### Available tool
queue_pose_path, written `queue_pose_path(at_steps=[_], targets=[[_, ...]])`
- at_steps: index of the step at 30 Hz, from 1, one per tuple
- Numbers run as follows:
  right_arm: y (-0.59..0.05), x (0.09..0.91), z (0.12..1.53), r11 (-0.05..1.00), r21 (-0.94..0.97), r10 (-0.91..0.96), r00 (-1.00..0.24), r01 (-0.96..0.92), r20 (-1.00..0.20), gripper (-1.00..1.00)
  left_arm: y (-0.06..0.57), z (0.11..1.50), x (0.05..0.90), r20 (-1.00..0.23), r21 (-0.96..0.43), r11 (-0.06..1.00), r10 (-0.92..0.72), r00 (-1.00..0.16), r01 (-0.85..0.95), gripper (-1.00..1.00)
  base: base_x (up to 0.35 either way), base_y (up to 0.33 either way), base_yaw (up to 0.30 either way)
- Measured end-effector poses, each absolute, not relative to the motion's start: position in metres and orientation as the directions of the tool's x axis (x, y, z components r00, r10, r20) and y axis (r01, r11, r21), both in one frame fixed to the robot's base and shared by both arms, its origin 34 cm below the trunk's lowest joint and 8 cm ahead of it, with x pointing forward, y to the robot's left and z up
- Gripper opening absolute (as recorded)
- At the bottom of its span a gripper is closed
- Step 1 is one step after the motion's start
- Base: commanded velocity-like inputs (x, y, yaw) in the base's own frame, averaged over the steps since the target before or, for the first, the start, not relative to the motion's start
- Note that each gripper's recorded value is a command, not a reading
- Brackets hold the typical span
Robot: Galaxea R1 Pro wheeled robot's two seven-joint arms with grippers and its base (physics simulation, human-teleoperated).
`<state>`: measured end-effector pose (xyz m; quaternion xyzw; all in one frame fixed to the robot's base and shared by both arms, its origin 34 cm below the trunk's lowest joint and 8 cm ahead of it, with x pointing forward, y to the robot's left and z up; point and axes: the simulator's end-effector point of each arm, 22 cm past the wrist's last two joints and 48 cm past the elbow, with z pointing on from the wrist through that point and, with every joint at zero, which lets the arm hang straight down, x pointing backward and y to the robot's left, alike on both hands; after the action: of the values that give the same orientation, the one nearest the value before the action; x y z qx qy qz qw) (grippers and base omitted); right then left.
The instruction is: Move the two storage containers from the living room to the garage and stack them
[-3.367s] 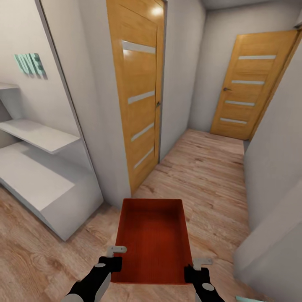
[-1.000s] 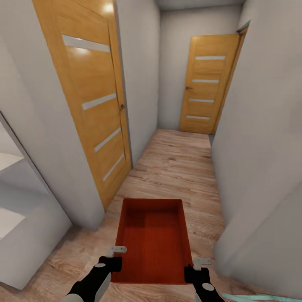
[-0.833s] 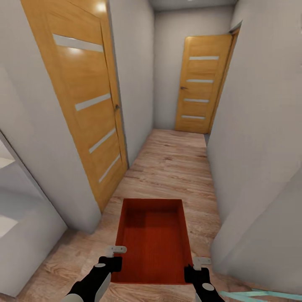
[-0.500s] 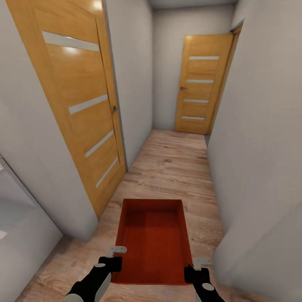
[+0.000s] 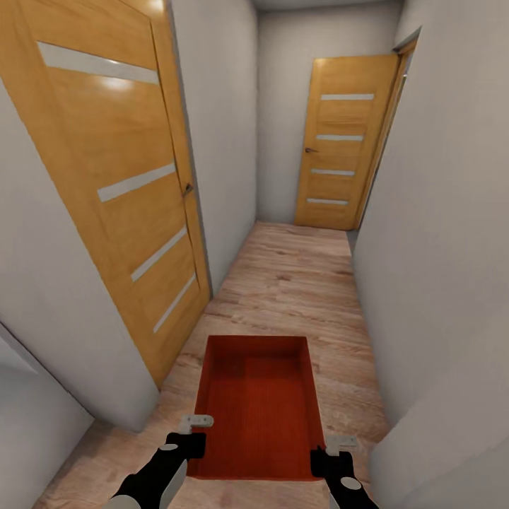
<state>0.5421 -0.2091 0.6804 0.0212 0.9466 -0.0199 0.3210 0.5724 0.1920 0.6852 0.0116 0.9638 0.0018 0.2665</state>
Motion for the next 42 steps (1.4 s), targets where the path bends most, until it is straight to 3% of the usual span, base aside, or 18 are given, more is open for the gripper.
queue_pose_path(at_steps=[15,42], targets=[[-0.2086,0.5423,0.6806,0.998,-0.025,0.028,-0.792,0.054,-0.61,-1.0,0.1924,0.6853,0.5727,-0.515,0.009,1.0,0.023,-0.857,0.022,-1.0,0.336,0.0,-0.244],[-0.2091,0.5426,0.6807,0.998,-0.024,0.028,-0.791,0.053,-0.611,-1.0,0.192,0.6855,0.5728,-0.516,0.009,1.0,0.023,-0.856,0.021,-1.0,0.336,0.0,-0.009]])
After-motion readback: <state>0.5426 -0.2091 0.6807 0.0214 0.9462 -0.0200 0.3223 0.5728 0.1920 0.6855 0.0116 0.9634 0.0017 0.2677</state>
